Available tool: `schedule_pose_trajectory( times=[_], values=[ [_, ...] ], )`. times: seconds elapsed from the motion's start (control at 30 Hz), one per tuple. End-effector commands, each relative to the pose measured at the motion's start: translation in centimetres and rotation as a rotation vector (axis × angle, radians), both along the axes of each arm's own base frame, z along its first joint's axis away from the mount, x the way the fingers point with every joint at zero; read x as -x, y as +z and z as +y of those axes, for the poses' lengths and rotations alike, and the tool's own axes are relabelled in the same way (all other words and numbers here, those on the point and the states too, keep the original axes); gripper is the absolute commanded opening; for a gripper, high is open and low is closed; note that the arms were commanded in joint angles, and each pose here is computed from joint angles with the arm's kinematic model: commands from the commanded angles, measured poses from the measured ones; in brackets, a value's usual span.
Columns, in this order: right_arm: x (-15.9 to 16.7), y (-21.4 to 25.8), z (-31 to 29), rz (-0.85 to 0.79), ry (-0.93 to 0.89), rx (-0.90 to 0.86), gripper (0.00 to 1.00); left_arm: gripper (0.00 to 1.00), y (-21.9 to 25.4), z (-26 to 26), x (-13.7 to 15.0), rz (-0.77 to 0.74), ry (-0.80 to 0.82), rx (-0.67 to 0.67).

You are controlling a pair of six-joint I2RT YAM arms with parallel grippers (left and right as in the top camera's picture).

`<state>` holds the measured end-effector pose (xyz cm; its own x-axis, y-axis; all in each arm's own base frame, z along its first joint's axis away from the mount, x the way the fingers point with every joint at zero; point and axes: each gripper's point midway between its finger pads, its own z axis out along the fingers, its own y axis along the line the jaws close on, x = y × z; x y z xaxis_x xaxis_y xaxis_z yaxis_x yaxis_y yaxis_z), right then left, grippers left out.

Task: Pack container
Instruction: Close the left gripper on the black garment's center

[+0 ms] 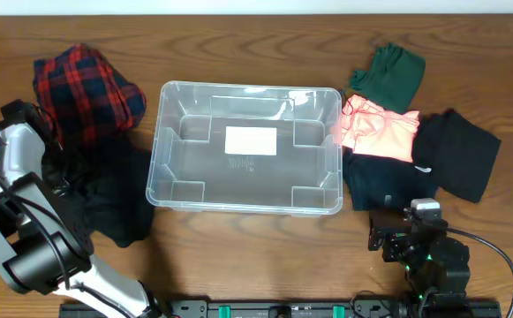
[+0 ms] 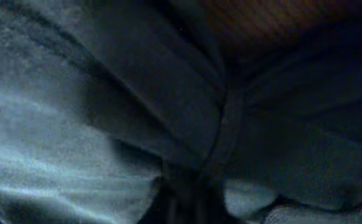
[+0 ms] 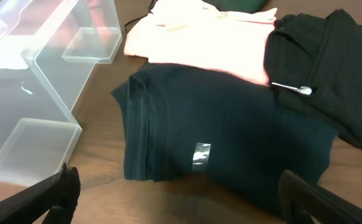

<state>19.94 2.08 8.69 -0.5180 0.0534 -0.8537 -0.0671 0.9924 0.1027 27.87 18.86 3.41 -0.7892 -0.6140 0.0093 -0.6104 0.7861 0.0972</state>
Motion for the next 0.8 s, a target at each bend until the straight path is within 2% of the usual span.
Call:
schedule_pose_trajectory(
  times=[0.0,0.13,0.3,0.57,0.77],
  values=[
    [0.1,-0.1,-0.2,0.005,-0.014,-0.007,0.99,0.06,-1.8,-1.4,-0.1,0.018,-0.008,0.077],
    [0.1,-0.1,-0.2,0.005,-0.014,-0.007,0.99,0.06,-1.1,-1.6,0.3,0.024,-0.007,0.080],
    [0.1,-0.1,-0.2,0.005,-0.014,-0.007,0.99,0.06,2.9,-1.3,-0.2,-0.041,-0.010,0.040],
    [0.1,-0.1,-0.2,0.005,-0.014,-0.007,0.99,0.06,12.4,-0.9,-0.3,-0.271,-0.022,-0.116],
    [0.1,-0.1,-0.2,0.005,-0.014,-0.007,0.99,0.06,16.8,-1.2,0.8,-0.380,-0.023,-0.202]
  ],
)
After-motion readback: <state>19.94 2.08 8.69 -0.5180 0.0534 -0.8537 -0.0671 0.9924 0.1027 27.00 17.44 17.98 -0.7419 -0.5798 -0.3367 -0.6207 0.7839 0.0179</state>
